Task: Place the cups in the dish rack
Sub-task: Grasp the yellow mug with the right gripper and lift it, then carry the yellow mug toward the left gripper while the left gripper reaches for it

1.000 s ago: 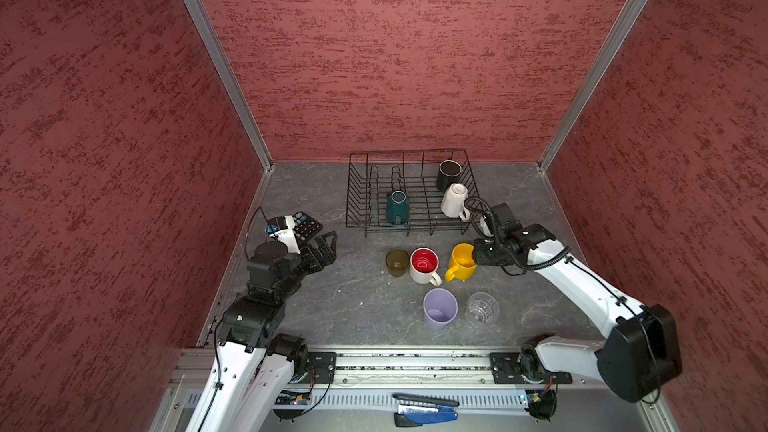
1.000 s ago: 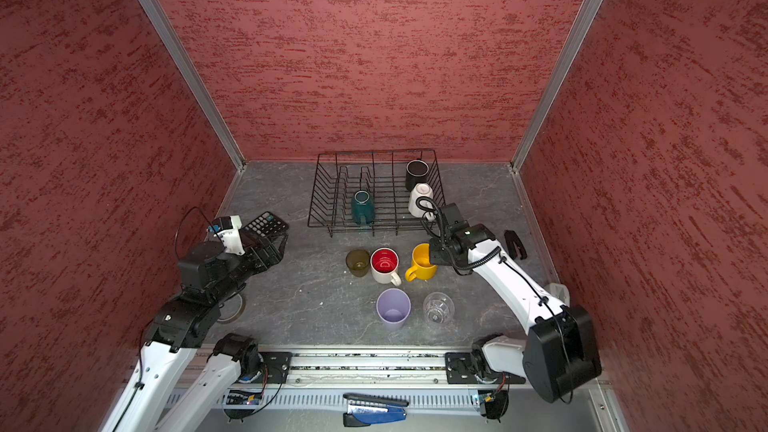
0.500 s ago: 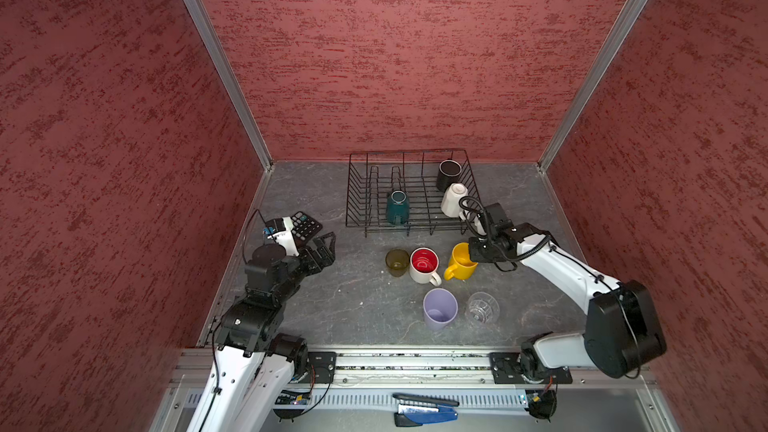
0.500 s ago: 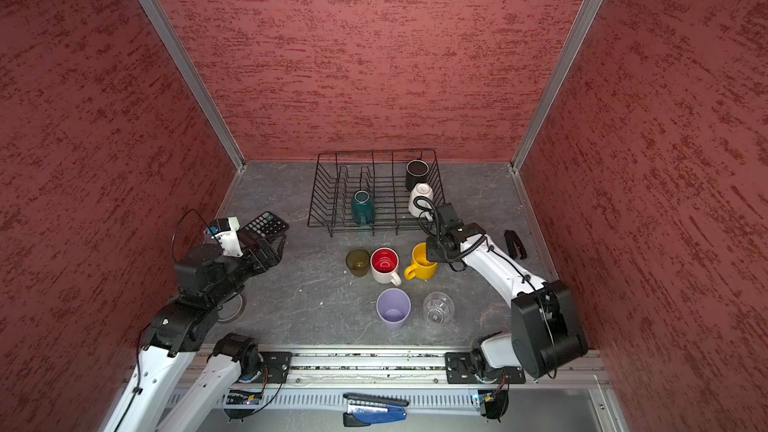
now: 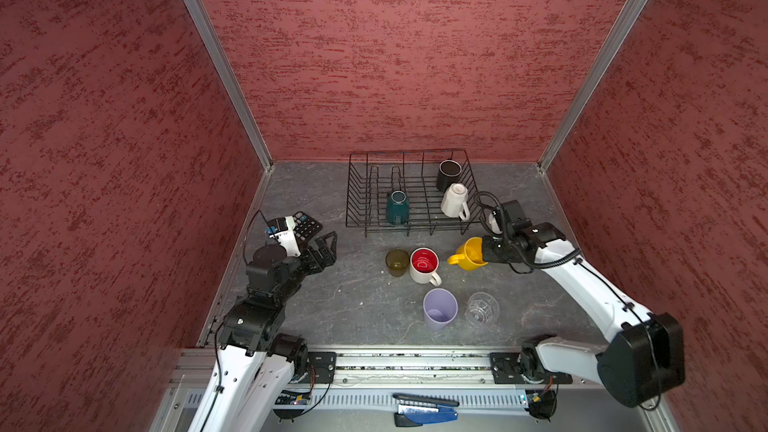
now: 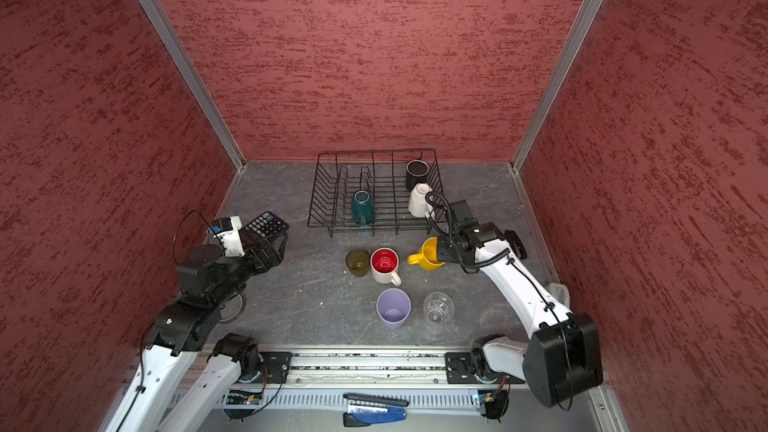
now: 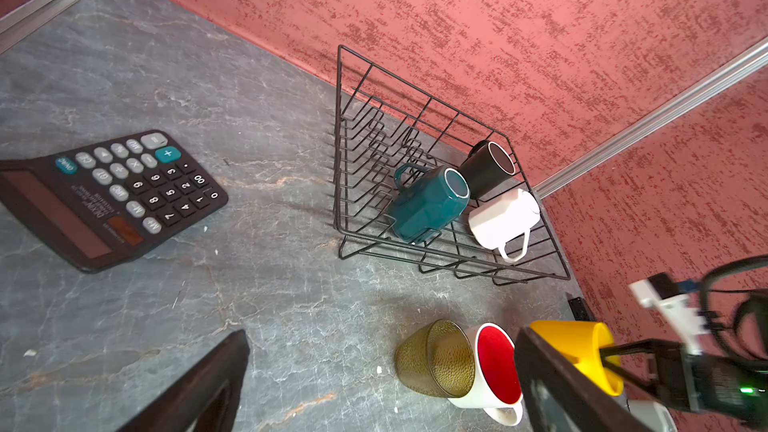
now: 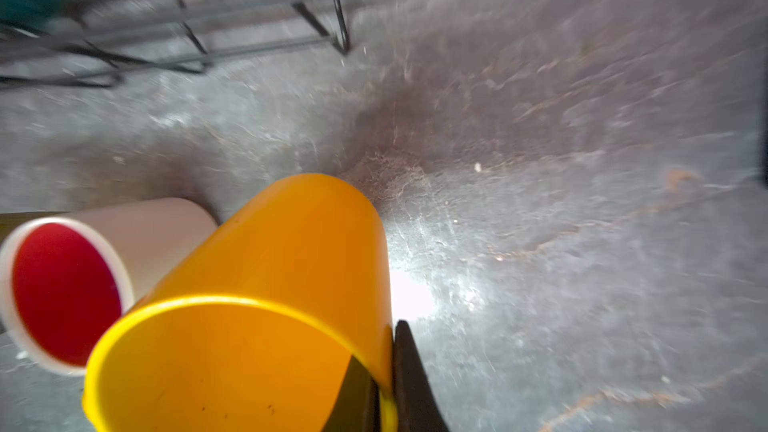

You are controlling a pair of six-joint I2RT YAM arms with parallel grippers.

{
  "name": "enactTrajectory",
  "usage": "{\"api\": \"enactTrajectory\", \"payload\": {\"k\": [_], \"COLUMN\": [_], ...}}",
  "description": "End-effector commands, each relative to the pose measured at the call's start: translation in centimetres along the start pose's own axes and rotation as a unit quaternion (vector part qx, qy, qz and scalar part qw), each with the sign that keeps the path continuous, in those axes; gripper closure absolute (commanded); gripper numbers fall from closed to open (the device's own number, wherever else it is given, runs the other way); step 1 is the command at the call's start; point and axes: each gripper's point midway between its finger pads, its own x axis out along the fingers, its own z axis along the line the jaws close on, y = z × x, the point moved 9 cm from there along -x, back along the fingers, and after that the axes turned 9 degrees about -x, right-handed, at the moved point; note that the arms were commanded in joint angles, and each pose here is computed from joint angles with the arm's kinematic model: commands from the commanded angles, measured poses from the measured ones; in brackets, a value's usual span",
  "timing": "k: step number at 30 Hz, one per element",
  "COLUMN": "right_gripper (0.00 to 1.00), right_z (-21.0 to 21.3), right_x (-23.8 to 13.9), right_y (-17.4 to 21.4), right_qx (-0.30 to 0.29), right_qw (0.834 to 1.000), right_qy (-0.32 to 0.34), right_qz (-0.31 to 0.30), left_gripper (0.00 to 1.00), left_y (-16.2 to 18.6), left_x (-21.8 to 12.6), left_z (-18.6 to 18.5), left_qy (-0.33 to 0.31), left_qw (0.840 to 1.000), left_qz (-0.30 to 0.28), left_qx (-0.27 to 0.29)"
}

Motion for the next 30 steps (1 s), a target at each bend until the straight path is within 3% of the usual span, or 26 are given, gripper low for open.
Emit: {"api": "enactTrajectory", "payload": {"k": [1,5,8,12,16,19,22,25,30], "right_gripper": [1.0,1.0,1.0,1.0,1.0,1.0,1.0,1.0,1.0], "right_z": [0.4,1.2,2.7,4.9,6.6,7.5,8.2,9.3,10.7], "right_x": [-5.7,-10.1,-11.5,-11.6,-11.4,-11.2,-10.8,-10.7,-10.5], "right_y": [-1.0,-2.1,-3.9,-6.6,-8.9,-10.0,-10.5,-10.6,-10.4], "right_qx": [0.009,0.011,0.009,0.001,-0.019,-0.03,-0.043,-0.059,-0.08], "right_qw": [0.998,0.991,0.977,0.948,0.919,0.899,0.891,0.88,0.87], "right_qy": [-0.028,-0.074,-0.158,-0.268,-0.353,-0.399,-0.421,-0.447,-0.467], "right_qz": [-0.059,-0.108,-0.145,-0.173,-0.176,-0.177,-0.167,-0.153,-0.135], "left_gripper": [0.0,0.0,0.0,0.01,0.02,0.02,0.02,0.01,0.01], "left_y": [-0.4,-0.3,0.2,1.6,2.8,4.1,4.9,5.3,5.3], "left_x": [-0.1,0.1,0.5,1.0,0.7,1.7,2.9,3.7,4.9], "left_z": [-0.7,-1.2,-1.4,-2.1,-3.3,-3.9,-4.5,-5.2,-6.1], "left_qy": [0.047,0.103,0.158,0.26,0.329,0.335,0.342,0.367,0.387], "left_qw": [0.998,0.991,0.979,0.942,0.891,0.866,0.85,0.831,0.818], "left_qz": [-0.03,-0.056,-0.086,-0.131,-0.188,-0.181,-0.177,-0.172,-0.166], "left_qx": [0.025,0.064,0.092,0.168,0.252,0.323,0.36,0.381,0.393]}}
